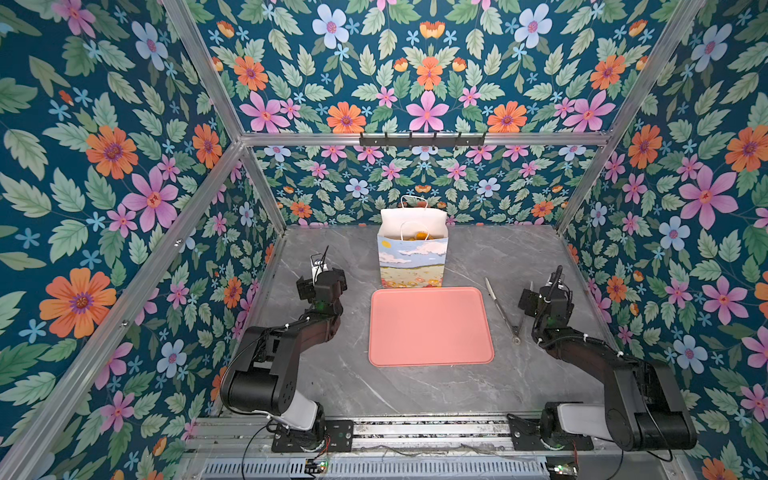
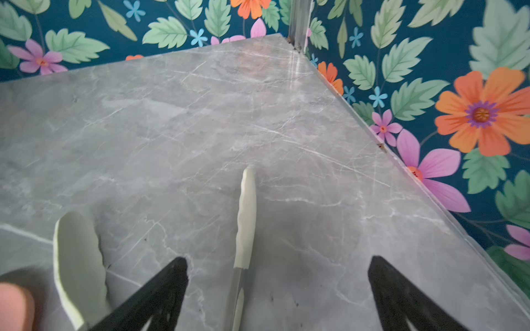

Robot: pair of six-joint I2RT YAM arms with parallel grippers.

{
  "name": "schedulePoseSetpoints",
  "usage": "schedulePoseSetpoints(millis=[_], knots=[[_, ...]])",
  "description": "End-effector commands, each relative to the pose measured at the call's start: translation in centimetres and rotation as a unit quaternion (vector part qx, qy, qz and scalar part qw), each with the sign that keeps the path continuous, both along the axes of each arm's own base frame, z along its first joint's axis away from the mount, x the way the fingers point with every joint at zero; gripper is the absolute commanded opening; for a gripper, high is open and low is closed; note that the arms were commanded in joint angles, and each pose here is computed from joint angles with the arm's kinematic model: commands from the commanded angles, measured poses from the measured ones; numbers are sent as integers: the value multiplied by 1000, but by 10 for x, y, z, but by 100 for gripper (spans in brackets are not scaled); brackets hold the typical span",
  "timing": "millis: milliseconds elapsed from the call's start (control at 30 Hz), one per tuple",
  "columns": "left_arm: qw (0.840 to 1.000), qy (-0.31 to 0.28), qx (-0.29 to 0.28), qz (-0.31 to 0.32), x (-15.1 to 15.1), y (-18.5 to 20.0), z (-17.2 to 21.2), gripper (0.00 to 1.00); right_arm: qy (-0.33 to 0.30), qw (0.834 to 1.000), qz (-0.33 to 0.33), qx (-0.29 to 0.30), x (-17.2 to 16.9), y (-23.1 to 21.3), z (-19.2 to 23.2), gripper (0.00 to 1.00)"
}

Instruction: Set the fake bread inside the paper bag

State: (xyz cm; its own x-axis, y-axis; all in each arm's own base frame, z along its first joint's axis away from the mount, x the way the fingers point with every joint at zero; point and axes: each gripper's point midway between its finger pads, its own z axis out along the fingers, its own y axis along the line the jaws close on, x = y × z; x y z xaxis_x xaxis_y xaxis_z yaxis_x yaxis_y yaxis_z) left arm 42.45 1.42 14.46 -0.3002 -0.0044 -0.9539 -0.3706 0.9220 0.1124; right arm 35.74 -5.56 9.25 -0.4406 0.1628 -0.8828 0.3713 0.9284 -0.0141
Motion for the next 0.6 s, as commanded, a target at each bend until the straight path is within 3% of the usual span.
schedulePoseSetpoints(millis=[0,133,333,467,567], knots=[[1000,12,0,-19,7,-2,0,98,-71,997,25,2,11,8,23,99],[999,10,-10,-49,5,-8,0,98,-77,993,86,-3,13,30,25,99],[998,-40,6,-40,-7,4,14,99,-94,992,88,-9,11,31,20,99],[996,-55,-3,-68,-9,0,18,99,-122,984,130,-19,15,43,15,99],[994,-75,-4,-79,-11,-3,22,99,-104,985,140,-10,12,48,9,99]])
